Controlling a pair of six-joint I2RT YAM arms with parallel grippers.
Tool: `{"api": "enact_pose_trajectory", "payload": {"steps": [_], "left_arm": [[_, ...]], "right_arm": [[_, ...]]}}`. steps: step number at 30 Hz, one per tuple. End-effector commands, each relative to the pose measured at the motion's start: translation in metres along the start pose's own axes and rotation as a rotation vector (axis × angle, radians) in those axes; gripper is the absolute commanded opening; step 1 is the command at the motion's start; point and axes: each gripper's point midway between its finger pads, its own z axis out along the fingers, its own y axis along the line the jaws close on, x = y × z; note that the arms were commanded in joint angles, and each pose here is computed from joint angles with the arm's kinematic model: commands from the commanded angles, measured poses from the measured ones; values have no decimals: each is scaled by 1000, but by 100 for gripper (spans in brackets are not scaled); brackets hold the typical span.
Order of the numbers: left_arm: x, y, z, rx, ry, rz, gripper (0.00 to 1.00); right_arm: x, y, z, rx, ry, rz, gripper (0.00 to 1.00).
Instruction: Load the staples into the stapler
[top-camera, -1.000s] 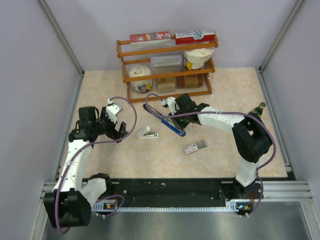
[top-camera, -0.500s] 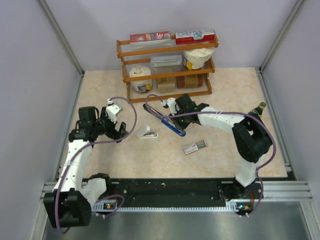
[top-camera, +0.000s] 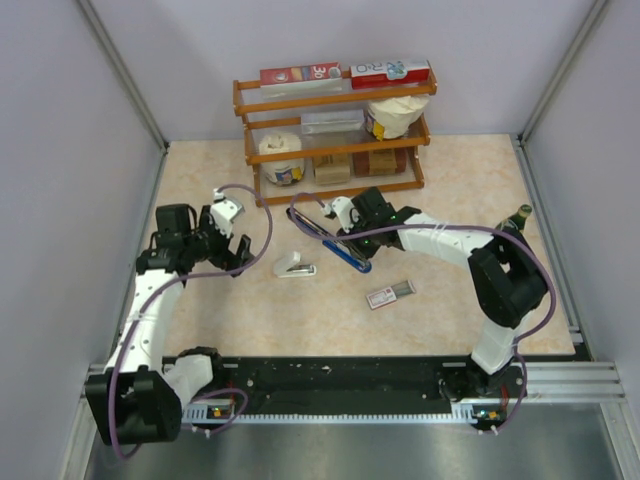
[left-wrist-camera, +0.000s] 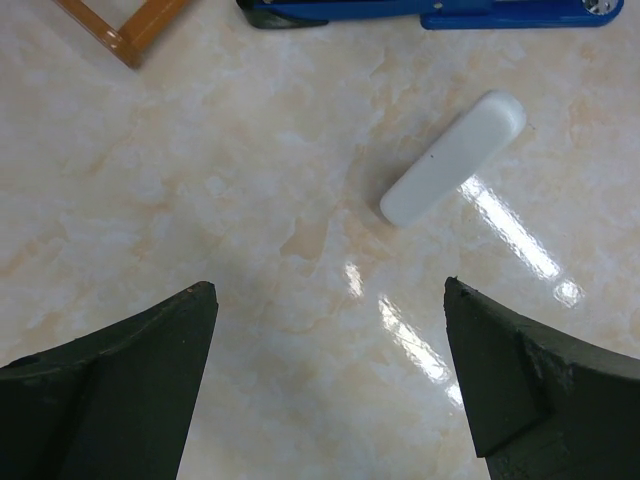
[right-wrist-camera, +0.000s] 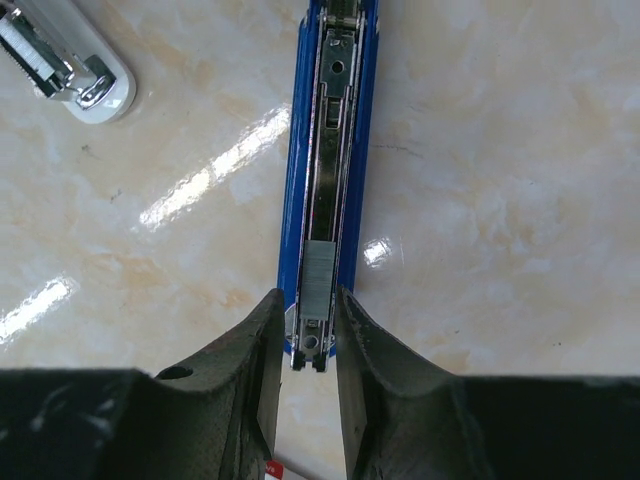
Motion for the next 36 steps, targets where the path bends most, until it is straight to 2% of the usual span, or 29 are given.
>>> {"api": "enact_pose_trajectory", "payload": {"steps": [1,10,16,22,26,36], "left_arm": [[-50,30,-6,-72,-74,49,99],[-82,74,29,-90,-74,-82,99],[-95,91,59,-82,-78,-91,99],[-92,91,91,-30,-49,-128,99],[-91,72,116,20,-19,-110,99],[-97,71,162,96,9,-172,99]], "right_arm": [[-11,7,-16,-34,-58,-57,26],[1,12,-10,-67,-26,-49,27],[4,11,-14,-75,-30,-52,26],[-15,16,-38,-98,-116,-99,26],[-18,17,-46,-96,-140,-119,26],[4,0,-18,-30,-41,-118,27]]}}
